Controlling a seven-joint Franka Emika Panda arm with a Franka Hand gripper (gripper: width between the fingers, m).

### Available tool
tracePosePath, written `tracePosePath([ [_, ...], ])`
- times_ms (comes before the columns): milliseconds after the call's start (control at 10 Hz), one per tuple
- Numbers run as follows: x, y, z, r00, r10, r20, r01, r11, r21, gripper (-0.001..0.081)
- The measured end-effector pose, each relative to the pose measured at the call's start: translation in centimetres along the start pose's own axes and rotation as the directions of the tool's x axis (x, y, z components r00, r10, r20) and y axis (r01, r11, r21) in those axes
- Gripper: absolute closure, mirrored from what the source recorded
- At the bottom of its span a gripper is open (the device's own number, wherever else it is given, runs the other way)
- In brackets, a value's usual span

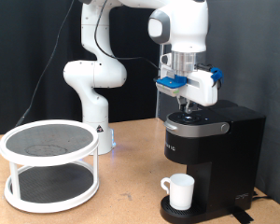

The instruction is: Make a cup of coffee with the keurig machine

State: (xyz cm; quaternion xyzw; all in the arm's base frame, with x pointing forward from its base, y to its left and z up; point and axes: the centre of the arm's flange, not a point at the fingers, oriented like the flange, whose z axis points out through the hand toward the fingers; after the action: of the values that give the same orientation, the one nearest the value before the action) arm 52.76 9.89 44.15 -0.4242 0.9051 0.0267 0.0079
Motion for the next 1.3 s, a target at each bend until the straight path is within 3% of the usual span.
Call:
tracePosePath([
  [600,-0.2,-0.5,1.4,1.000,0.005,-0.008,-0.005,0.999,-0.038,0.0806],
  [1100,-0.5,-1.5,1.5,0.998,0.011,-0.062,-0.021,0.986,-0.166,0.0806],
  [1300,-0.6,-1.8,1.5,0.998,0.011,-0.065,-0.022,0.984,-0.179,0.0806],
])
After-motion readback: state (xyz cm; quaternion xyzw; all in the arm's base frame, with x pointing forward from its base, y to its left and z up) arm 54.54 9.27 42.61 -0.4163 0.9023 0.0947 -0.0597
